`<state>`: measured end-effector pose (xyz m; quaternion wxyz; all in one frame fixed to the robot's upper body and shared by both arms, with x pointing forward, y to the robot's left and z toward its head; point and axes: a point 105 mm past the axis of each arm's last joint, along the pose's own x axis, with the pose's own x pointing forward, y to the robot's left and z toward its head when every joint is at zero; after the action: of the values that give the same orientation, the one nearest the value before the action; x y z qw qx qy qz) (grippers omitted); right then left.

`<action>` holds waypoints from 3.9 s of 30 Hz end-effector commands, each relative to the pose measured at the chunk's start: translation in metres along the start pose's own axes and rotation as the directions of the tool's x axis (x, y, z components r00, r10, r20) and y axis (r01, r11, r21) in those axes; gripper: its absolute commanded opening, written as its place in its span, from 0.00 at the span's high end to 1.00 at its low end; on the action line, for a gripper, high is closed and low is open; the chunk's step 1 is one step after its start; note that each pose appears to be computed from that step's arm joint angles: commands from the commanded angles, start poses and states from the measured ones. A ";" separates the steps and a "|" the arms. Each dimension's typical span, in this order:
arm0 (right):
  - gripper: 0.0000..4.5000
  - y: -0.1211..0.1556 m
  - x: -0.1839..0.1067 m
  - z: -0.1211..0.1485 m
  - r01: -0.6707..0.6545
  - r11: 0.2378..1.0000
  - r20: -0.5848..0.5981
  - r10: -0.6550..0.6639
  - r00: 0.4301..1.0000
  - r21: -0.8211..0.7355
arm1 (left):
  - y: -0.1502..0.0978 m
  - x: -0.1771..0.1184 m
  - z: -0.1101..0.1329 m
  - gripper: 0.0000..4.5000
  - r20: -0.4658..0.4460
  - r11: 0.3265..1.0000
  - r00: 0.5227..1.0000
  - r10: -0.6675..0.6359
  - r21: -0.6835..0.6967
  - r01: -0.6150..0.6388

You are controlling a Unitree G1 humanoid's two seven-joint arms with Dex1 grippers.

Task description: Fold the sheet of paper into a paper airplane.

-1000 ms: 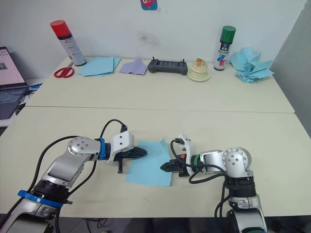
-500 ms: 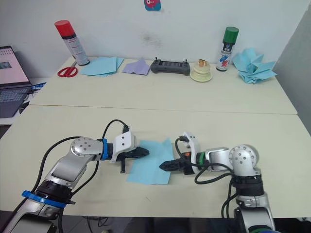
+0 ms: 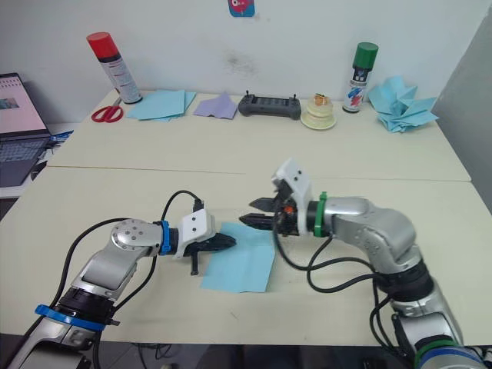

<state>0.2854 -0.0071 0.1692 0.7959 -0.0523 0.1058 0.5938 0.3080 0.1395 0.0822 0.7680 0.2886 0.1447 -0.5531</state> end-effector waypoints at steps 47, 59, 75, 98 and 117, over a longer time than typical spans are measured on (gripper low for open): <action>0.99 -0.047 -0.005 -0.098 0.220 0.966 -0.173 -0.243 0.955 -0.139 | -0.006 0.021 0.015 1.00 0.177 0.959 0.976 0.129 -0.271 -0.077; 0.99 -0.044 -0.004 -0.103 0.214 0.967 -0.180 -0.236 0.955 -0.137 | 0.027 -0.003 0.000 1.00 0.134 0.860 0.904 0.407 -0.390 -0.330; 0.99 -0.047 -0.003 -0.098 0.213 0.965 -0.167 -0.237 0.957 -0.153 | -0.015 0.003 0.011 1.00 0.105 0.949 0.977 0.186 -0.276 -0.151; 0.48 -0.033 -0.048 -0.054 0.318 0.932 0.031 -0.328 0.944 0.176 | -0.021 0.022 -0.009 1.00 0.067 0.959 0.985 0.160 -0.249 -0.139; 1.00 -0.036 -0.026 -0.058 0.339 0.935 0.026 -0.343 0.939 0.101 | -0.024 0.023 -0.009 1.00 0.062 0.961 0.986 0.151 -0.243 -0.132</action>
<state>0.3064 -0.0595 0.1030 0.8936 0.0026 0.1418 0.4259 0.2999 0.1231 0.0690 0.8472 0.1780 0.1326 -0.4827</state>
